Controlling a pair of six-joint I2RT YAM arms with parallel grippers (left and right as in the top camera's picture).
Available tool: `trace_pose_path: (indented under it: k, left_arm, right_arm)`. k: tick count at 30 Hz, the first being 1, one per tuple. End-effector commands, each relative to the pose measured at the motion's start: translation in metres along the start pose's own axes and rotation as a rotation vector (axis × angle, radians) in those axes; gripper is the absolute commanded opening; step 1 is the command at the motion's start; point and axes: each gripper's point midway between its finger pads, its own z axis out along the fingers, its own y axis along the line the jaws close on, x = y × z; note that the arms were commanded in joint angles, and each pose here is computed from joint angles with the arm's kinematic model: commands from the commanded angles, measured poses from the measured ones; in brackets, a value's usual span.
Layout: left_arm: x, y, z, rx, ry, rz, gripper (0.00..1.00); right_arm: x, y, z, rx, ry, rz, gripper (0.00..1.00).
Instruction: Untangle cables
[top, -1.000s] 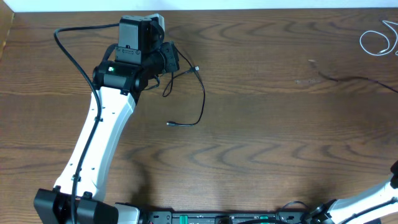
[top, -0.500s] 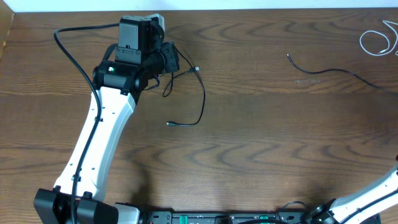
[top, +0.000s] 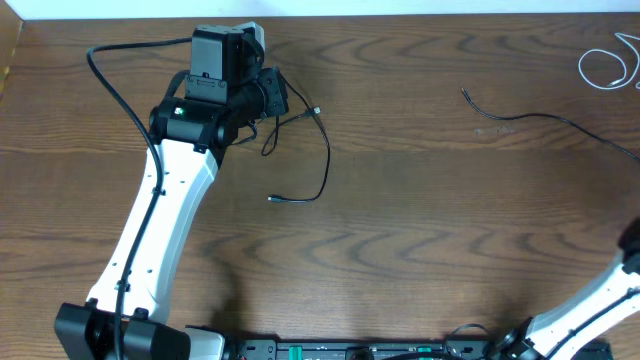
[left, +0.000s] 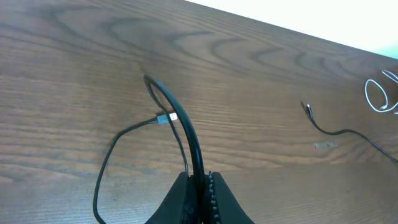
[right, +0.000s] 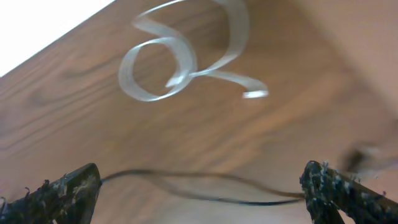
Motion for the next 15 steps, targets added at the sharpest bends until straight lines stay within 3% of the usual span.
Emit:
trace_pose_path:
  k: [1, 7, 10, 11, 15]
  left_arm:
    - [0.001, -0.002, 0.001, 0.005, 0.010, 0.000, 0.08]
    - [0.005, -0.001, 0.001, -0.001, 0.025, -0.004, 0.08]
    - [0.005, -0.001, 0.001, -0.001, 0.025, -0.004, 0.08]
    - [0.005, -0.001, 0.001, -0.001, 0.024, -0.003, 0.08]
    - [0.005, -0.001, 0.001, -0.001, 0.024, 0.004, 0.08]
  right_arm:
    - [0.012, 0.061, 0.007, -0.120, 0.047, -0.083, 0.99]
    - [0.051, 0.128, 0.021, -0.185, 0.165, -0.173, 0.99]
    - [0.077, 0.154, 0.031, -0.221, 0.220, -0.305, 0.89]
    - [0.094, 0.164, 0.039, -0.241, 0.254, -0.380, 0.70]
    - [0.136, 0.181, 0.055, -0.295, 0.332, -0.548, 0.72]
